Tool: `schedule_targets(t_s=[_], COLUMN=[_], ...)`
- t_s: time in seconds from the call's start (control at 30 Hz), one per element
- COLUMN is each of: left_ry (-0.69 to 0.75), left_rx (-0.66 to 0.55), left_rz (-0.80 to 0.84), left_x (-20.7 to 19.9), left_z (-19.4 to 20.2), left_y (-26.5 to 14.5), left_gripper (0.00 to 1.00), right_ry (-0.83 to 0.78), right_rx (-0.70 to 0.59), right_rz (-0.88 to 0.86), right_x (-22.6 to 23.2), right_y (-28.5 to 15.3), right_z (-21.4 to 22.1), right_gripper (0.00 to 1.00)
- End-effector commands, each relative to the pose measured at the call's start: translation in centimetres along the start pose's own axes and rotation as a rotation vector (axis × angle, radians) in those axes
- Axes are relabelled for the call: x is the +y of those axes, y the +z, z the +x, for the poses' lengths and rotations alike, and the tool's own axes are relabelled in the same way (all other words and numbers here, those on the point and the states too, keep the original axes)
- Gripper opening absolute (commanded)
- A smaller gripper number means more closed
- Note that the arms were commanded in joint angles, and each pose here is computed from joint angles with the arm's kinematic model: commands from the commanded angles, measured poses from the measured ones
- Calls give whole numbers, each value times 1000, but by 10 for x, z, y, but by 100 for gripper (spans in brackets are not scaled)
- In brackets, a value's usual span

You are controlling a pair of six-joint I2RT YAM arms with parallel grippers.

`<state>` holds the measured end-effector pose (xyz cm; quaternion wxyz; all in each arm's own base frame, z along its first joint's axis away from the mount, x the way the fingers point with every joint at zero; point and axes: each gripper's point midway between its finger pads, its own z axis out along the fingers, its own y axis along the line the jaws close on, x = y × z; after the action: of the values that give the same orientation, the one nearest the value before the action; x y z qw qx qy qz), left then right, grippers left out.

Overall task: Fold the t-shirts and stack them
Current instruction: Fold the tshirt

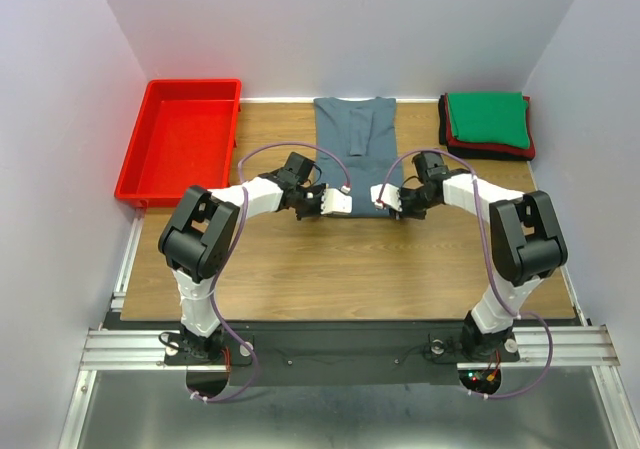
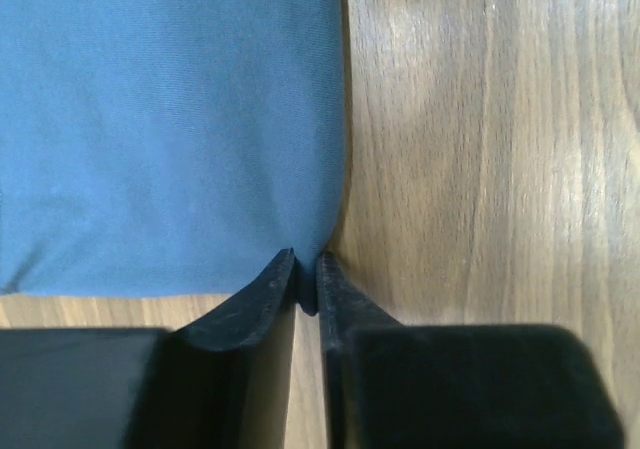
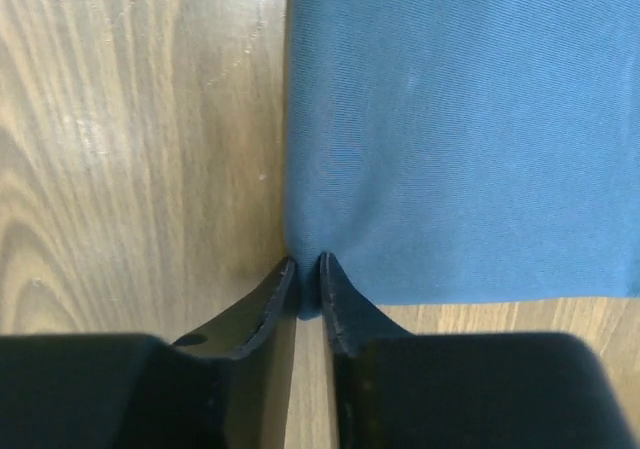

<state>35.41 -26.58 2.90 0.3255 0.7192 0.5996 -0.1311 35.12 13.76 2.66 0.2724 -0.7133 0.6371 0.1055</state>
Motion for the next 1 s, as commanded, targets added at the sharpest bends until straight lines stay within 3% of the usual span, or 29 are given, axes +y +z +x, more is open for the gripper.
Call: schedule_targets(t_s=[0.0, 0.13, 0.53, 0.73, 0.97], left_ry=[13, 11, -42, -6, 50], left_rx=[-25, -55, -127, -150, -211], left_rz=[24, 11, 7, 60, 197], left_x=[-1, -2, -12, -57, -145], left_z=[-12, -23, -59, -70, -96], left_y=[-7, -19, -71, -96, -120], left_gripper=[9, 0, 0, 0, 0], right_ry=[25, 38, 98, 94, 1], right_rx=[12, -34, -95, -94, -139], right_rz=[10, 56, 87, 39, -82], right_x=[-7, -18, -4, 38, 110], right_y=[4, -12, -68, -92, -132], right_z=[2, -16, -57, -70, -91], right_gripper=[17, 1, 1, 1, 0])
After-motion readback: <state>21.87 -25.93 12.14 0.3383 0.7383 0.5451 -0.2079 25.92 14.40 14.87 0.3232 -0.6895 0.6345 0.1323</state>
